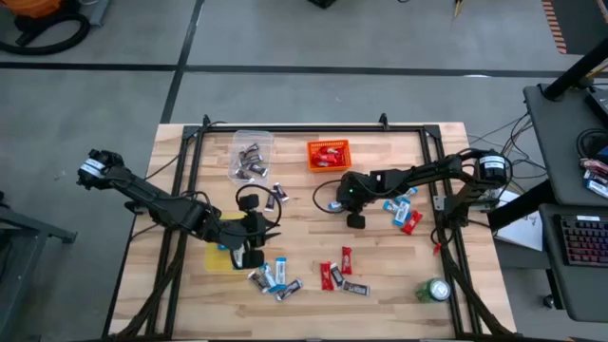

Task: Sort candy
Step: Put the middle right white candy into the yellow bin

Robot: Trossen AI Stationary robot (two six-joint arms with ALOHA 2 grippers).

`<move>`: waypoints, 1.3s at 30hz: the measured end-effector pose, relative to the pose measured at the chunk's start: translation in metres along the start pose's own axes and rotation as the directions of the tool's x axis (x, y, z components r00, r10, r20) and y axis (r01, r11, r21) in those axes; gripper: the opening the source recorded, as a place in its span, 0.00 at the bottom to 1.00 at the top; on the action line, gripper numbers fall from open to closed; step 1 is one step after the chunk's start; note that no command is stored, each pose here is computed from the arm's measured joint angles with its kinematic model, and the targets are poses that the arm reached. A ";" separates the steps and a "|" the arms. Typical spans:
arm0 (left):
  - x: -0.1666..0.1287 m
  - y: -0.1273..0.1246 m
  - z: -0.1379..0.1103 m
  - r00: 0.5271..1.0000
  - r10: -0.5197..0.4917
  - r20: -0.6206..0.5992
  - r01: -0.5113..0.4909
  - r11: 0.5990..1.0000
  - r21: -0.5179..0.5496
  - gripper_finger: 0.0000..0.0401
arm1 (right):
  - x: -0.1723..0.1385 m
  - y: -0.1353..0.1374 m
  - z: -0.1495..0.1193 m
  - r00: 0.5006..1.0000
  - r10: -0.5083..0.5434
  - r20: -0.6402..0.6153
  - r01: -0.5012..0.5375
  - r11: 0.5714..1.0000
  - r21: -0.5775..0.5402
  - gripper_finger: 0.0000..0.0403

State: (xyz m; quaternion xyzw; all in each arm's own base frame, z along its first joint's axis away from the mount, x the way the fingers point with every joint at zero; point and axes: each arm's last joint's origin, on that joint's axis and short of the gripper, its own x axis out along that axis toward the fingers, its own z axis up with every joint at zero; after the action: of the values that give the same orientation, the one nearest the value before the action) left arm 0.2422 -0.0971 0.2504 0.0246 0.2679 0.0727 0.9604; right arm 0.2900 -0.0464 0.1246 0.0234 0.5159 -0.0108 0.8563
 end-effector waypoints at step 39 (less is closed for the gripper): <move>0.052 -0.023 -0.016 0.848 -0.060 0.526 0.002 0.994 0.110 0.48 | -0.047 0.069 0.097 0.441 0.569 0.694 -0.411 0.815 -0.408 0.04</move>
State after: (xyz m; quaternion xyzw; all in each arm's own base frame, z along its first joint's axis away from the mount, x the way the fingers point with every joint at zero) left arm 0.2804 -0.1117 0.2079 0.0900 -0.0026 0.0336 0.9954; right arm 0.3568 0.0171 0.2133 0.0880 0.0515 0.2753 0.9559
